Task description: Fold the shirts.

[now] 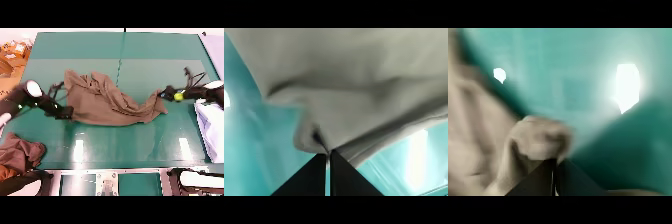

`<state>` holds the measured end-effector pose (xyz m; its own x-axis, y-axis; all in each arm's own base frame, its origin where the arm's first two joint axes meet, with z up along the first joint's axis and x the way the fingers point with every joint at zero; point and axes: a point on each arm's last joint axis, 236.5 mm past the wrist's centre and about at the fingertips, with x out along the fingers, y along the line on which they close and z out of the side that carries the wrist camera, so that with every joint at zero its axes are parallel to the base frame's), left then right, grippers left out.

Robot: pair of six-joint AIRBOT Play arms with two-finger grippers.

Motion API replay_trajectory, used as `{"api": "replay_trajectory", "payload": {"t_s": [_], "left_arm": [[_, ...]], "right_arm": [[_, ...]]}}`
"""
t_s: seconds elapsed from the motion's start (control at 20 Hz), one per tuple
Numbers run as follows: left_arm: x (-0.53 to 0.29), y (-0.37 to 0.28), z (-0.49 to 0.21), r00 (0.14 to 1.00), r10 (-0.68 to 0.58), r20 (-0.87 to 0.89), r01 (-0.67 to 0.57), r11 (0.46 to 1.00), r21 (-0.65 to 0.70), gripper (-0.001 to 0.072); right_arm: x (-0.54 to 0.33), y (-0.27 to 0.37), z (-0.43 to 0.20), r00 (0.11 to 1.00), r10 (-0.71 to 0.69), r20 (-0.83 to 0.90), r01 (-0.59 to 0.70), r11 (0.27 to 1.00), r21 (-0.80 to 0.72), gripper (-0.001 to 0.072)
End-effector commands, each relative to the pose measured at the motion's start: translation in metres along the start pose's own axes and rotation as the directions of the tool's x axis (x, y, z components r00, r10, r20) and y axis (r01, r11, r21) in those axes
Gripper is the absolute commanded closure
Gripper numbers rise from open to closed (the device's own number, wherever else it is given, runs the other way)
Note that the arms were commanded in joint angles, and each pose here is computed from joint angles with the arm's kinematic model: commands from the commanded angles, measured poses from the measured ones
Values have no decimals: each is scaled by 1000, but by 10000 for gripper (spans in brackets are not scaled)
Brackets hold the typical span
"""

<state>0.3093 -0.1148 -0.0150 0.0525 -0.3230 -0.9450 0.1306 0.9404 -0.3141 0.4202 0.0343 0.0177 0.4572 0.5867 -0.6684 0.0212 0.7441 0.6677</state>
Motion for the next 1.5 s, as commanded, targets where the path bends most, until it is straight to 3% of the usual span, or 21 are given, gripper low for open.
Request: {"api": "replay_trajectory", "payload": {"t_s": [0.0,0.1,0.2,0.3,0.45,0.55,0.7,0.8,0.95,1.2,1.45], "left_arm": [[-104,-11,45,986,95,141,-111,988,110,688],[-201,-43,81,925,75,373,-146,975,168,687],[-313,-81,96,772,15,636,-197,956,216,687],[-425,-117,79,521,-72,850,-254,938,235,687],[-526,-146,25,178,-175,968,-291,931,222,687],[-553,-153,-11,65,-205,977,-323,922,215,687],[-565,-154,-34,10,-215,977,-360,910,204,687],[-564,-151,-31,13,-200,980,-367,911,191,687],[-525,-138,7,112,-164,980,-346,918,193,686],[-392,-104,121,412,-96,906,-252,944,214,686],[-197,-50,212,731,-18,682,-145,973,181,686]], "right_arm": [[-113,97,52,971,112,211,-94,991,-90,695],[-197,146,71,918,114,380,-82,992,-99,694],[-269,188,75,841,110,529,-51,991,-125,694],[-328,236,64,747,144,649,-7,978,-209,694],[-395,309,37,568,241,787,78,936,-343,694],[-425,341,19,453,295,841,124,913,-387,694],[-450,363,6,350,337,874,177,892,-415,693],[-452,360,10,340,333,880,185,893,-410,693],[-435,323,43,387,280,879,169,915,-366,693],[-331,202,114,595,147,790,59,973,-225,693],[-173,61,159,749,-8,662,16,1000,-5,693]]}}
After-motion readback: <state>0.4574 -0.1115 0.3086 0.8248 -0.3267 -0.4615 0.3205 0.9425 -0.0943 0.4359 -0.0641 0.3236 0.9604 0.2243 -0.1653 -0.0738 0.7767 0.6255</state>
